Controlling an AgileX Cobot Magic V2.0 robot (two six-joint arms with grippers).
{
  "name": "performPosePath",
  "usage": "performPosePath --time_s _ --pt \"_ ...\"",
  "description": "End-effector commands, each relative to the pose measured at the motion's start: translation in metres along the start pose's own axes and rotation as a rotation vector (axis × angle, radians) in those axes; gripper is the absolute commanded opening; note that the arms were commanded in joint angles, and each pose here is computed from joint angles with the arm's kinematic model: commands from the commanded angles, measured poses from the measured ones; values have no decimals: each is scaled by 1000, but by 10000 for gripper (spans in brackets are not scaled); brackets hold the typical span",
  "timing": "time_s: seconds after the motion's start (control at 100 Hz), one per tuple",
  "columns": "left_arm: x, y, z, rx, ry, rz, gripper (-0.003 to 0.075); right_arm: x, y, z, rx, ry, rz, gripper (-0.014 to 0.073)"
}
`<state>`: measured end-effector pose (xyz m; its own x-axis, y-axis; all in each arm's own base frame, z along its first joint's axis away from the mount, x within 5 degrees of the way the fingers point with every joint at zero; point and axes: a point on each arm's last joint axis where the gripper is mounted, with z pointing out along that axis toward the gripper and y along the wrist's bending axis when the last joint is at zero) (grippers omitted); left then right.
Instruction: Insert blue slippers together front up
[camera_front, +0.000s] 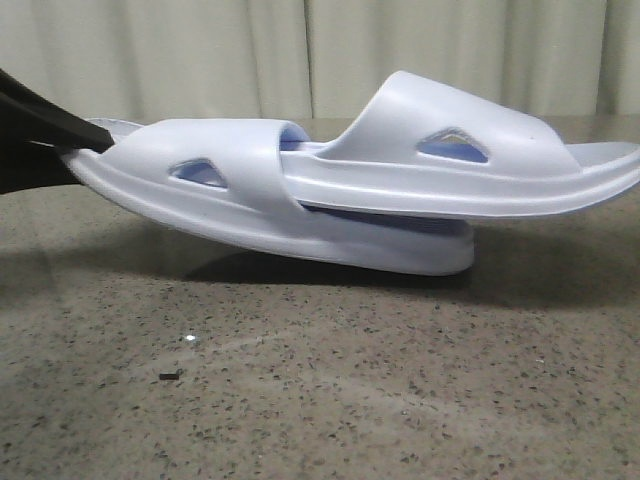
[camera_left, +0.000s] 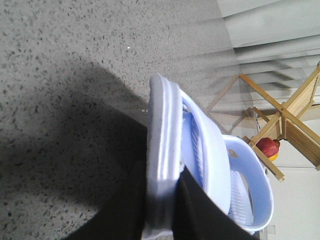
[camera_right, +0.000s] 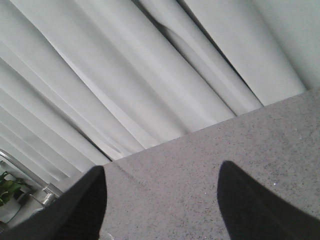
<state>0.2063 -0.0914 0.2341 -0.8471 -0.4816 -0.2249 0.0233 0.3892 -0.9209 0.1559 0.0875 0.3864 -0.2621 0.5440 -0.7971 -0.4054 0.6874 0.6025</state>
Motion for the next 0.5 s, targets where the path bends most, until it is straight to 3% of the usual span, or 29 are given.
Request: performPosePath --time_s 0.0,0.35,0.49 --pt "-5 -19 -2 111 -27 -13 16 -17 8 -5 -25 -96 -33 415" --pt "-2 -14 -1 78 -1 45 30 -17 8 -5 -25 -96 -33 415" --pt "-1 -14 -1 70 9 57 179 -17 8 -5 -25 -96 -33 415"
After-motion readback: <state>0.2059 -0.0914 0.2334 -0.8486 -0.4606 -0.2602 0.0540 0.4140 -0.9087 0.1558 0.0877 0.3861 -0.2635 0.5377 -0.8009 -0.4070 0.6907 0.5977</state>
